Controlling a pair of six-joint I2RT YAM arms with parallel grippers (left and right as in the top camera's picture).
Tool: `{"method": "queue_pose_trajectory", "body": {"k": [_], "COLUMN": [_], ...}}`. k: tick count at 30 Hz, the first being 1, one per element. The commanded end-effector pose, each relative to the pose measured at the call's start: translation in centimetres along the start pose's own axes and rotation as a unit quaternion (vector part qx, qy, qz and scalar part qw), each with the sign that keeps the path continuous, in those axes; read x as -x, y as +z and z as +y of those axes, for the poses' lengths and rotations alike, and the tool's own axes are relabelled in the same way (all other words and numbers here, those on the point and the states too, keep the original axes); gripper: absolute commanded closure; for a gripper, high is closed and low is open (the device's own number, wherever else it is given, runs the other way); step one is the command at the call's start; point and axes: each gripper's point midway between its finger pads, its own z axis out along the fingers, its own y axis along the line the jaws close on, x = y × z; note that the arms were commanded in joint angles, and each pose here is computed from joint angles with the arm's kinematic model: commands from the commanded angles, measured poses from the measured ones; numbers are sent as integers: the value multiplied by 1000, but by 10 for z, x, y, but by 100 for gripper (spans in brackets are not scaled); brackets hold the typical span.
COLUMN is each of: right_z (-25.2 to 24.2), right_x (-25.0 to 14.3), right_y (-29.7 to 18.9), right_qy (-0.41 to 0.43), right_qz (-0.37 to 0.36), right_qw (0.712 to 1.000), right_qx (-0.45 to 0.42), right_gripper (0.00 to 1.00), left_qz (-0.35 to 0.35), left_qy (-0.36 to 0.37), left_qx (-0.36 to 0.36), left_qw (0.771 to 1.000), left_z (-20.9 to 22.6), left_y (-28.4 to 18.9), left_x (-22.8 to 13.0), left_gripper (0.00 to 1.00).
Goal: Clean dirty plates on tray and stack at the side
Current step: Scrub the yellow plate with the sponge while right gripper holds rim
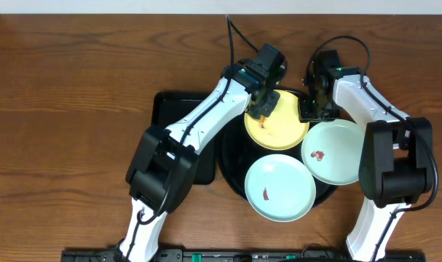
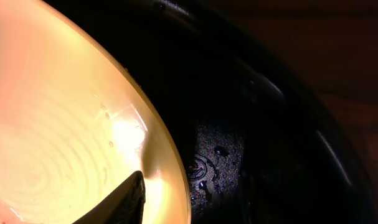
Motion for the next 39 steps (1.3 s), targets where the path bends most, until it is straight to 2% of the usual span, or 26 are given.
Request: {"method": "queue_pose_trajectory", "body": {"k": [1, 13, 21, 23, 25, 27, 36, 39], "right_z": [7, 7, 8, 8, 8, 8, 7, 7], "right_x": [-2, -1, -1, -1, -1, -1, -1, -1], "right_y": [2, 2, 2, 2, 2, 2, 9, 9], "right_qy": [-12, -13, -13, -13, -13, -13, -13, -13], "right_qz": [2, 0, 0, -1, -1, -1, -9, -10], "right_qw": [1000, 1000, 1000, 1000, 1000, 1000, 1000, 1000], "right_qx": [-2, -2, -2, -2, -2, -2, -1, -1], "right_gripper": [54, 55, 55, 61, 82, 93, 93, 98], "left_qz": [-3, -7, 15, 21, 24, 25, 35, 35], "left_qy": [37, 38, 37, 36, 36, 36, 35, 35], "left_qx": [27, 27, 29, 29, 29, 29, 30, 30], "left_qw": [999, 999, 999, 999, 999, 999, 998, 998], "left_z": [10, 12, 15, 16, 16, 16, 17, 17], "left_y": [7, 29, 54, 56, 57, 58, 61, 61], "left_x": [6, 5, -7, -9, -11, -12, -19, -20], "left_gripper": [93, 92, 93, 92, 93, 92, 92, 92]}}
